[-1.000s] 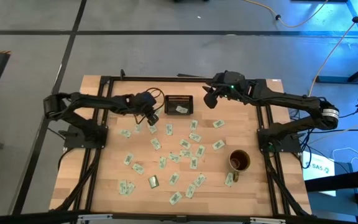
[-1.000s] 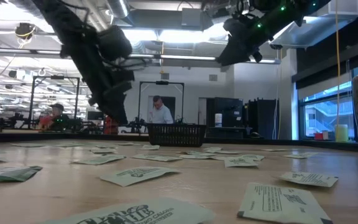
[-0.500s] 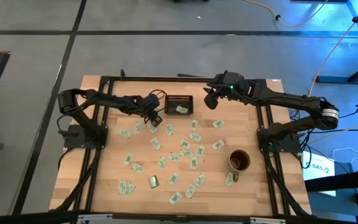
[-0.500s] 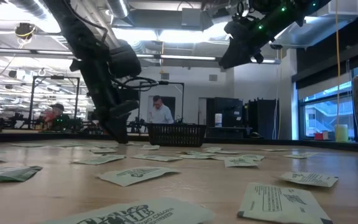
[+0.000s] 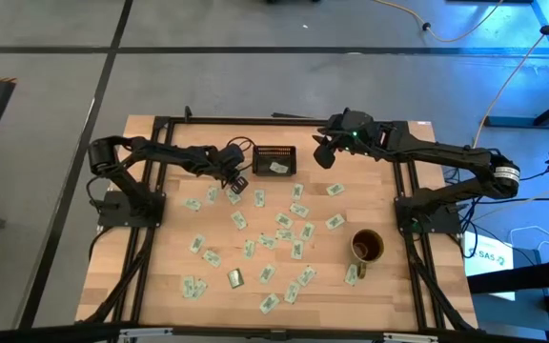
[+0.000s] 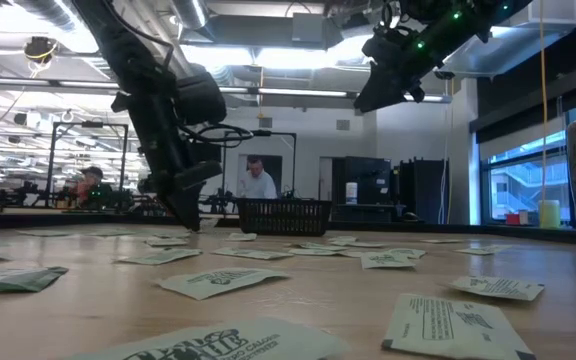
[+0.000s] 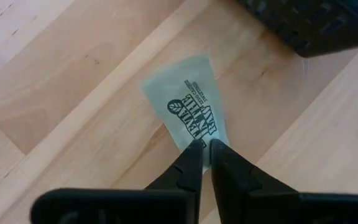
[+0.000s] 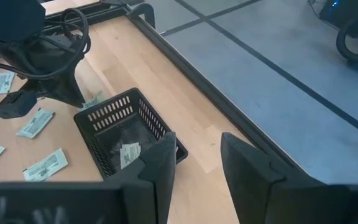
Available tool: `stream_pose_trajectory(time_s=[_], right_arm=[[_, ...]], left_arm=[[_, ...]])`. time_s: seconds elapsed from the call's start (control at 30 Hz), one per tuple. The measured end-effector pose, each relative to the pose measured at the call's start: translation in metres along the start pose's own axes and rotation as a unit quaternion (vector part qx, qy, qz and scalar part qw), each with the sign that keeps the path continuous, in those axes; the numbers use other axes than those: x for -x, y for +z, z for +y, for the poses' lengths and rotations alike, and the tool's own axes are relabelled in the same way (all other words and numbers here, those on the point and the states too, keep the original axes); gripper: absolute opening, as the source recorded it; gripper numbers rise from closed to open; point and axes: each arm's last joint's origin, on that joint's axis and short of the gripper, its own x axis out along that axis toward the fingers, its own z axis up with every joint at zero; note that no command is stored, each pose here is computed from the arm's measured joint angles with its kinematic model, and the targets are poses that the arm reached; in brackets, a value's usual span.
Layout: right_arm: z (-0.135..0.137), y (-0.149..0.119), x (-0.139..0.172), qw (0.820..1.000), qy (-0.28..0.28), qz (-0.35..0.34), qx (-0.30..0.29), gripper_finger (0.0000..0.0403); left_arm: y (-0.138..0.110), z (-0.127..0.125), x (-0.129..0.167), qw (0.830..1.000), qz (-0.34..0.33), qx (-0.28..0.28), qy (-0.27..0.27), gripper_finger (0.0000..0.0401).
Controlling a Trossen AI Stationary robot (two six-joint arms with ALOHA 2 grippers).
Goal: Pick and place Stevia / Truvia into bins
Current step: Put the white stevia packet into the black bin
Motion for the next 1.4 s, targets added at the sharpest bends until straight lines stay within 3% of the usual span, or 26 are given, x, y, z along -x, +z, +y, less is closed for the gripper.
stream_pose_trajectory(time_s=[0.17, 0.37, 0.5, 0.67, 0.87, 1.4], right_arm=[[0.000, -0.001, 0.000, 1.000, 0.000, 0.004, 0.001, 0.0132], [0.000, -0.001, 0.000, 1.000, 0.000, 0.004, 0.001, 0.0132], [0.000, -0.001, 0.000, 1.000, 0.000, 0.003, 0.001, 0.0132], [0.000, 0.000, 0.000, 1.000, 0.000, 0.002, 0.001, 0.0132], [0.000, 0.000, 0.000, 1.000, 0.000, 0.001, 0.001, 0.0132], [0.000, 0.000, 0.000, 1.000, 0.000, 0.002, 0.000, 0.0132]], left_arm=[[-0.001, 0.001, 0.014, 1.000, 0.000, 0.004, -0.020, 0.0006], [0.010, 0.002, 0.047, 0.995, -0.075, 0.029, -0.050, 0.0005], [0.023, 0.001, 0.069, 0.981, -0.170, 0.058, -0.069, 0.0005], [0.039, -0.005, 0.082, 0.958, -0.254, 0.045, -0.123, 0.0005], [0.047, -0.011, 0.074, 0.947, -0.278, 0.042, -0.154, 0.0005], [0.041, -0.018, 0.013, 0.968, -0.197, 0.033, -0.151, 0.0011]])
